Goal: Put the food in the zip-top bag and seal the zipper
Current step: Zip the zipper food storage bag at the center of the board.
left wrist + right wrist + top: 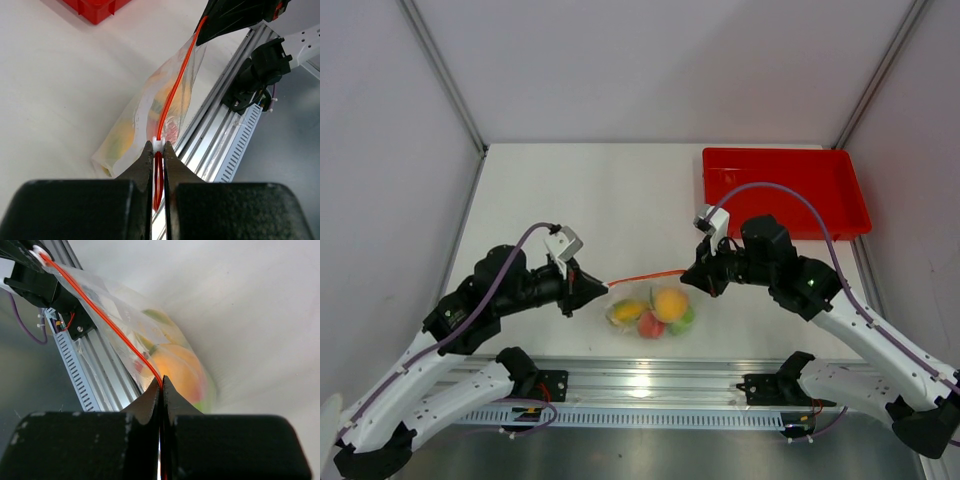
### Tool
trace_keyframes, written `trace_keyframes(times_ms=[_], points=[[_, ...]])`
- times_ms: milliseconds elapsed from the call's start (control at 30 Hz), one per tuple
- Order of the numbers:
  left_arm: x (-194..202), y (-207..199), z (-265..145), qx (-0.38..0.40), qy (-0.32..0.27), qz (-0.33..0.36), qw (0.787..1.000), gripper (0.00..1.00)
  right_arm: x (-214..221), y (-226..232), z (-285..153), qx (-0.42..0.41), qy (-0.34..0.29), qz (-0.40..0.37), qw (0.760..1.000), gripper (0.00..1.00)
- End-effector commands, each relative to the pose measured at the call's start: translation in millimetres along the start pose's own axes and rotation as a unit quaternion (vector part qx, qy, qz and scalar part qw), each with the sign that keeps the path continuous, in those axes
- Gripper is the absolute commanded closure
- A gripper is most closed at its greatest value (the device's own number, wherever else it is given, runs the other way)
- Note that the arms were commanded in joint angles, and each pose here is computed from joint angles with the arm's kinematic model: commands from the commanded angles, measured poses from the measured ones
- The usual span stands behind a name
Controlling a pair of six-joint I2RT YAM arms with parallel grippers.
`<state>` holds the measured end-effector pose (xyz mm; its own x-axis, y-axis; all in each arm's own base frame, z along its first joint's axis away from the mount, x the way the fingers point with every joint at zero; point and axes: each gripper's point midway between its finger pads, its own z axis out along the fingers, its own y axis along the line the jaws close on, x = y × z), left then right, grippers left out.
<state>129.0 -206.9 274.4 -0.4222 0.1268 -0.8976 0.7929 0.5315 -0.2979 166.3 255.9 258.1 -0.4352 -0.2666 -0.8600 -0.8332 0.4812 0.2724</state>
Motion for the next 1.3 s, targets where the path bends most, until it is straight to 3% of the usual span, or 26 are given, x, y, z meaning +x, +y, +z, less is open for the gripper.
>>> trace_keyframes(times_ms=[0, 500, 967, 1133, 1267], points=[[1.9, 7.0, -10.9, -0.03, -0.009, -0.011, 0.999, 0.99, 0.8, -13.7, -6.7, 0.036, -0.003, 0.002, 0.999, 1.0], [7.1, 20.7, -34.9, -0.087, -0.036, -0.033, 0.995, 0.99, 3.1, -11.3, -10.6, 0.032, -0.005, 0.003, 0.999, 1.0], [3.0, 13.0, -50.1, -0.078, -0.059, -0.039, 0.994, 0.99, -5.5, 6.0, -10.1, -0.005, -0.012, 0.002, 1.0, 1.0], [1.9, 9.7, -38.6, -0.065, -0.051, -0.057, 0.995, 0.99, -7.5, 8.5, 11.2, -0.02, 0.008, 0.024, 0.999, 1.0], [-7.6, 25.8, -23.2, -0.107, -0.045, -0.083, 0.99, 0.99, -21.3, -2.8, 34.9, -0.011, 0.025, 0.043, 0.999, 1.0]])
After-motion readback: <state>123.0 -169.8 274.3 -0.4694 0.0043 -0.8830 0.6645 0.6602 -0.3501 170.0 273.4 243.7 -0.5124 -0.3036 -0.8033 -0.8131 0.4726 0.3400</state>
